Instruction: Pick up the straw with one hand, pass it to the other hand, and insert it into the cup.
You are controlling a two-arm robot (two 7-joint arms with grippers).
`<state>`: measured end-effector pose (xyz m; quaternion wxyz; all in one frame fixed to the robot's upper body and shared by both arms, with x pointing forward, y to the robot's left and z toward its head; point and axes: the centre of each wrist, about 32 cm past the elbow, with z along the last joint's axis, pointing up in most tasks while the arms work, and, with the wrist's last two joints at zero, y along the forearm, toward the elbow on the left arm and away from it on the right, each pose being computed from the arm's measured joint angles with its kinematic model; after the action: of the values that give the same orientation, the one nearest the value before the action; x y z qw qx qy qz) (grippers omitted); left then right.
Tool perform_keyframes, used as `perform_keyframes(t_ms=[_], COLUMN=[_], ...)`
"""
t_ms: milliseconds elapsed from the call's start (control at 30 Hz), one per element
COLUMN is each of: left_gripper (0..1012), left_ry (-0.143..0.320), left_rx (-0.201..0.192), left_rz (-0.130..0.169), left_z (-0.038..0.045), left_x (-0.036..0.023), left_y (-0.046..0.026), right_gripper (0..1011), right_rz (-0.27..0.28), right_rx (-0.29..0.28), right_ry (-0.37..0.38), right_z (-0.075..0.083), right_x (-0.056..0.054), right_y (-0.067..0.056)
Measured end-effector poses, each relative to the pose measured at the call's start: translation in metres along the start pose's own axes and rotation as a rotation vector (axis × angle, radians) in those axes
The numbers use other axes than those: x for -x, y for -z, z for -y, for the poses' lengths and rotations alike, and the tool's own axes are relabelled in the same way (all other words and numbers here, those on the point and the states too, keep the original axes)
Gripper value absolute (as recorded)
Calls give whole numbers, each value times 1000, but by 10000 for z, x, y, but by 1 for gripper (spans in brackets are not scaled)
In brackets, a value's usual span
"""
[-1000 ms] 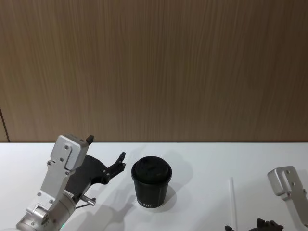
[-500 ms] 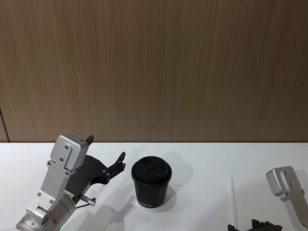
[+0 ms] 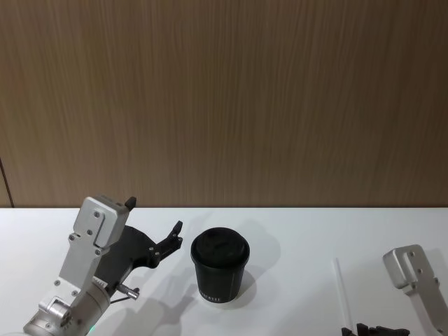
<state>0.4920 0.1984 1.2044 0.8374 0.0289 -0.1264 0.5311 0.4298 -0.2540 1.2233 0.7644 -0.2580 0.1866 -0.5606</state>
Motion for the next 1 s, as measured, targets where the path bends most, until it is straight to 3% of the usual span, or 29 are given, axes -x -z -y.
perform_keyframes(t_ms=[300,733,1000], left_gripper=[1003,1003,1004], left_ry=[0,0,0], left_rx=[0,0,0], left_rz=[0,0,0], left_z=[0,0,0], left_x=[0,0,0], left_y=[0,0,0], right_gripper=[68,4,4], right_rz=[13,11,-2], right_rx=[13,15,-30], right_ry=[-8,-7,31], right_z=[-9,-9,1], right_x=[4,5,-13], right_y=[20,27,33])
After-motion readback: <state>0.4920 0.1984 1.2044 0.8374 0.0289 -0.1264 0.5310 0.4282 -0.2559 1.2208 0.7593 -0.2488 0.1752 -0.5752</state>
